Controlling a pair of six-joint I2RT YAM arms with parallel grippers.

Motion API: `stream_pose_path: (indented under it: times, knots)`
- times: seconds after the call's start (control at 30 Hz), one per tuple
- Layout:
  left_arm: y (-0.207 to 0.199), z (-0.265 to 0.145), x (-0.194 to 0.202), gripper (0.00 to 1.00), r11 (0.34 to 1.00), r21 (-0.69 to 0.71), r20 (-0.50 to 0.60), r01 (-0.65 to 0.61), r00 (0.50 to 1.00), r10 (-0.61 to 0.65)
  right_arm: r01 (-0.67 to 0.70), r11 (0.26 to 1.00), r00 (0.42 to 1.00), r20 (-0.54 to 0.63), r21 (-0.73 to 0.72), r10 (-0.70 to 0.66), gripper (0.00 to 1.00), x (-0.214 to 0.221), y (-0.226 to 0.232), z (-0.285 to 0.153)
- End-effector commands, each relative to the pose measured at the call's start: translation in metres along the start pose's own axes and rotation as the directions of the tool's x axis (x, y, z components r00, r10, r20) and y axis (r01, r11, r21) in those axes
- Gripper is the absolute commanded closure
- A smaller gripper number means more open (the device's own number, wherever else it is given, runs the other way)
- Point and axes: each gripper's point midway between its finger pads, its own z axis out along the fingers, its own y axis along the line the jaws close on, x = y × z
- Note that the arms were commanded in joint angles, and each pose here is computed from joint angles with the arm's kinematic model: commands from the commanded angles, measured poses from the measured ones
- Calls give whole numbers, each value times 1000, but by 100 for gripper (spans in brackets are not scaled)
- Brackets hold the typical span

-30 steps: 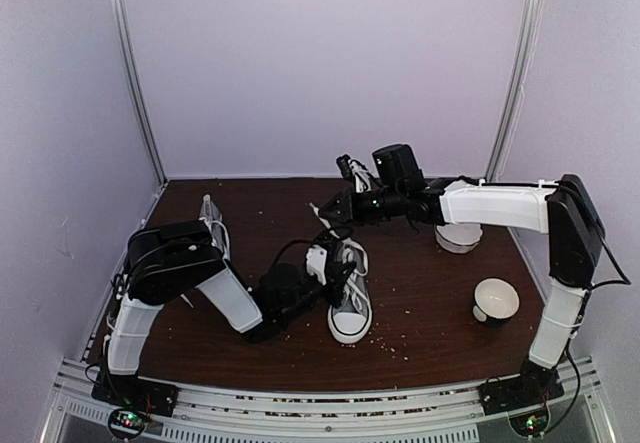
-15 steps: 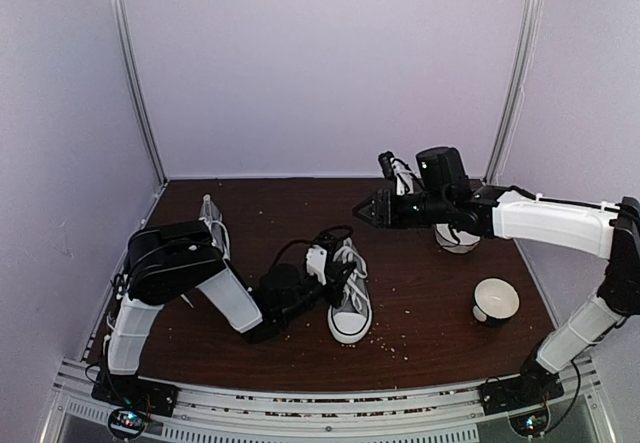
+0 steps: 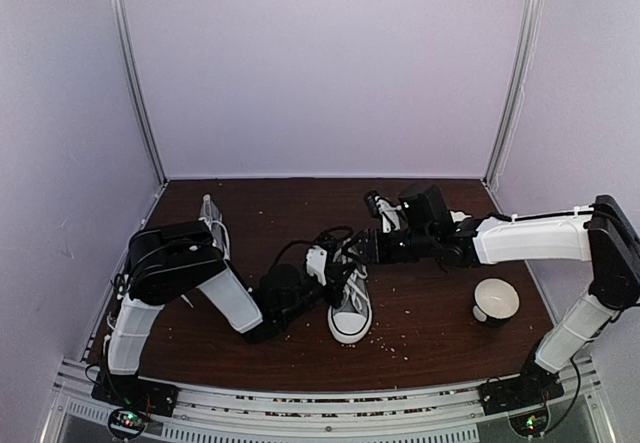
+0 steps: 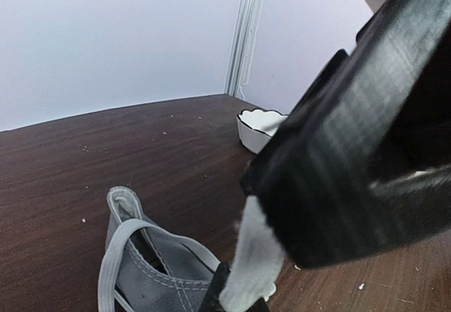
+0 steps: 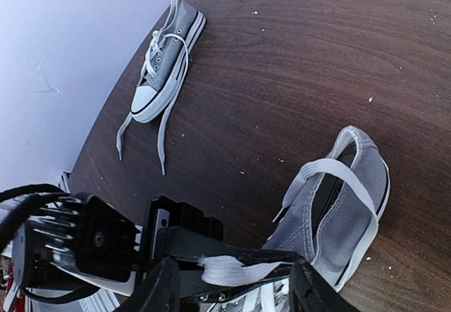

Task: Tie the shoes
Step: Pass from the left arm to the right

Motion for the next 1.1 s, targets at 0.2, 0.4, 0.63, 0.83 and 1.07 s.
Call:
stream_pose_path:
  times: [0.2, 0.4, 0.63, 0.83, 1.07]
  knots:
    - [2, 0, -10, 100, 1000, 3, 54, 0, 999, 0, -1, 1000, 1000, 29, 25, 0, 68, -10, 2, 13]
    - [3, 1, -9, 100, 1000, 2, 51, -1, 999, 1, 11, 1000, 1000, 23, 20, -12, 100, -9, 4, 10]
    - [-12, -6, -23, 65, 996, 84, 107, -15, 994, 6, 21, 999, 999, 46, 30, -23, 100, -11, 4, 1]
    - [-49, -35, -67, 30, 965, 253, 179, -71, 983, 26, 42, 998, 999, 31, 48, -44, 100, -8, -2, 2]
    - [-54, -92, -98, 27, 940, 342, 151, 11, 986, -66, 59, 997, 998, 8, 53, -60, 100, -6, -6, 7]
